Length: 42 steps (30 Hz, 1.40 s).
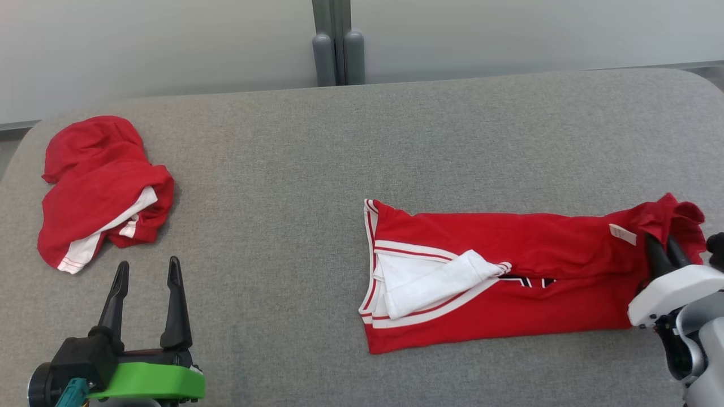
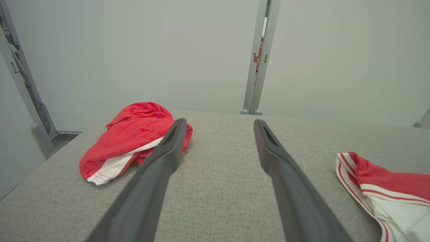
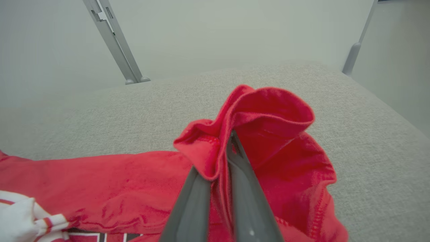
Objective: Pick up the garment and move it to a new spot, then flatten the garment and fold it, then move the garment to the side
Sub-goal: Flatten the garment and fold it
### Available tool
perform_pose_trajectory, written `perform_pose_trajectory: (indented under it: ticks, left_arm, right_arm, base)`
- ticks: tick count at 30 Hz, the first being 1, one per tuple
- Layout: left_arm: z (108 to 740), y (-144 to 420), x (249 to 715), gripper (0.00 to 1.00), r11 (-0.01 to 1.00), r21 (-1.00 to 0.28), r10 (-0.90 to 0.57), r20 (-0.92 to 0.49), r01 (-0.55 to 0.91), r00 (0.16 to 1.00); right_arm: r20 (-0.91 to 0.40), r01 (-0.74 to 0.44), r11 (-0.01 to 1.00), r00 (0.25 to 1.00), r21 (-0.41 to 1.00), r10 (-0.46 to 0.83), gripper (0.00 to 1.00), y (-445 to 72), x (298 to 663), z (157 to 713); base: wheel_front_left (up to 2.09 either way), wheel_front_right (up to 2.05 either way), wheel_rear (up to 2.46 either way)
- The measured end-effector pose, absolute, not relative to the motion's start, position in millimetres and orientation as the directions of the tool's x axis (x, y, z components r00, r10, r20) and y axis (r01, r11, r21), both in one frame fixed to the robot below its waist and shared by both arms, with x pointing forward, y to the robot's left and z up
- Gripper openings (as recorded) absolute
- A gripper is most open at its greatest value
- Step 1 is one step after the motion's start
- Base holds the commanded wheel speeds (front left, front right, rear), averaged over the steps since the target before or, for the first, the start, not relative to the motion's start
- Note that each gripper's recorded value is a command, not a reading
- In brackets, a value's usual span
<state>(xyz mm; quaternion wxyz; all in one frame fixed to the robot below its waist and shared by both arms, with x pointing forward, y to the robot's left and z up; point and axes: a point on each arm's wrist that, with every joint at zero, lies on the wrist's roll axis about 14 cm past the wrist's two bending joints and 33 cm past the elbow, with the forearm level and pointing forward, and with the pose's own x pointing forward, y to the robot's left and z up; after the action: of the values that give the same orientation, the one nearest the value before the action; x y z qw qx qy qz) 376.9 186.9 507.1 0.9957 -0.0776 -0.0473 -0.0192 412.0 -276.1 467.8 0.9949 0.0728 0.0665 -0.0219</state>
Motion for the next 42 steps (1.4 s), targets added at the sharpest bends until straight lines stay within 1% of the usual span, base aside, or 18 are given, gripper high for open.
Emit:
perform_pose_trajectory:
  ticks: [9, 14, 20, 27, 31, 33, 34, 35, 37, 42]
  left_arm:
    - [505, 190, 373, 1.0, 0.987, -0.155, -0.02, 0.091, 0.034, 0.996]
    - [502, 192, 371, 1.0, 0.987, -0.157, -0.012, 0.081, 0.025, 0.997]
    - [498, 195, 369, 1.0, 0.987, -0.16, -0.001, 0.069, 0.012, 0.998]
    - [495, 203, 366, 1.0, 0.987, -0.16, 0.023, 0.057, -0.014, 0.998]
    - [493, 206, 364, 1.0, 0.986, -0.162, 0.034, 0.05, -0.026, 0.998]
    - [493, 207, 364, 1.0, 0.986, -0.163, 0.038, 0.049, -0.029, 0.998]
    - [492, 207, 364, 1.0, 0.986, -0.163, 0.04, 0.046, -0.032, 0.998]
    - [491, 208, 364, 1.0, 0.986, -0.164, 0.042, 0.044, -0.034, 0.998]
    - [491, 208, 364, 1.0, 0.986, -0.165, 0.043, 0.042, -0.036, 0.998]
    - [491, 207, 364, 1.0, 0.985, -0.167, 0.039, 0.044, -0.031, 0.998]
  right_arm:
    - [-0.075, -0.143, 0.97, 0.984, 0.194, 0.161, 0.0, -194, 416, 485]
    - [-0.06, -0.266, 0.94, 0.957, 0.215, 0.284, 0.0, -143, 416, 493]
    - [-0.069, -0.375, 0.891, 0.912, 0.256, 0.404, 0.0, -88, 412, 491]
    - [-0.069, -0.466, 0.837, 0.861, 0.286, 0.503, 0.0, -38, 414, 489]
    - [-0.075, -0.498, 0.815, 0.838, 0.297, 0.54, 0.0, -17, 416, 486]
    - [-0.1, -0.501, 0.81, 0.828, 0.305, 0.551, 0.0, -11, 415, 478]
    - [-0.116, -0.504, 0.807, 0.822, 0.308, 0.558, 0.42, -8, 414, 473]
    - [-0.124, -0.507, 0.804, 0.817, 0.311, 0.563, 1.0, -6, 414, 470]
    - [-0.118, -0.511, 0.798, 0.814, 0.32, 0.569, 1.0, -2, 414, 470]
    - [-0.032, -0.523, 0.798, 0.83, 0.301, 0.556, 1.0, -7, 418, 488]
  base:
    - [0.0, 0.0, 0.0]
    - [0.0, 0.0, 0.0]
    - [0.0, 0.0, 0.0]
    - [0.0, 0.0, 0.0]
    - [0.0, 0.0, 0.0]
    - [0.0, 0.0, 0.0]
    - [0.0, 0.0, 0.0]
    - [0.0, 0.0, 0.0]
    - [0.0, 0.0, 0.0]
    - [0.0, 0.0, 0.0]
